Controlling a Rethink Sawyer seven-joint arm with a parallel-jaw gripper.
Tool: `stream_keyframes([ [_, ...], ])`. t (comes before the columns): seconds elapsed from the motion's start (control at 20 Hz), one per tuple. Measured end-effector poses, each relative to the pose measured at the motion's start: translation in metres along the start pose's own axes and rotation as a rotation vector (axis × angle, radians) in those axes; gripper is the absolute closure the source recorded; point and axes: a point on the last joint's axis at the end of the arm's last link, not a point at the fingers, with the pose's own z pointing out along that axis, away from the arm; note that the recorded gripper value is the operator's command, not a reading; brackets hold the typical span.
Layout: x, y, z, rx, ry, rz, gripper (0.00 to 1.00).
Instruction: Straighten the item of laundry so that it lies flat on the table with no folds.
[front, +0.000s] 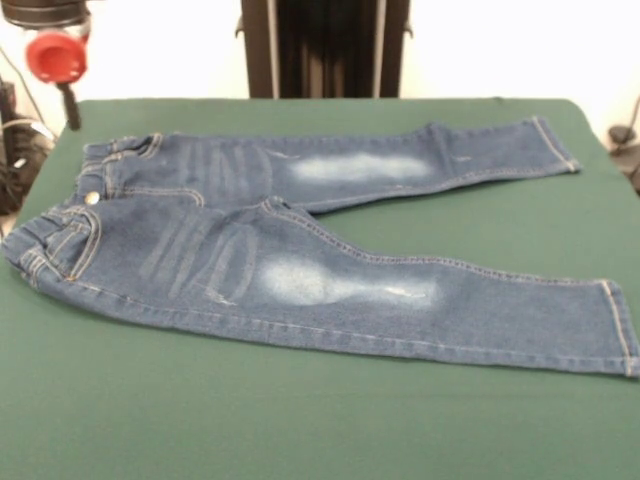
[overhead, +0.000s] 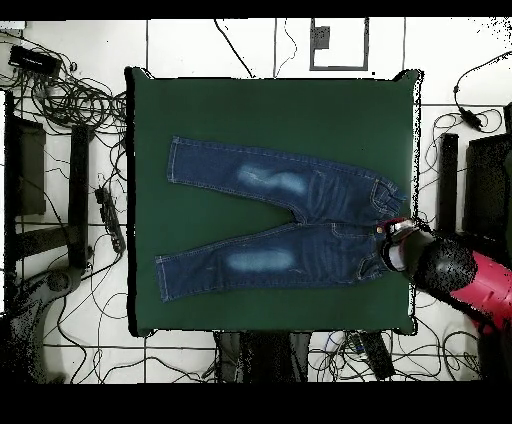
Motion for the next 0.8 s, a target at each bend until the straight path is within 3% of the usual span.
stream_keyframes([
  [0.35,0.036,0.005,0.009,-0.018,0.033,-0.066,1.0],
  [0.8,0.037,0.01,0.023,-0.111,-0.087,-0.179,1.0],
])
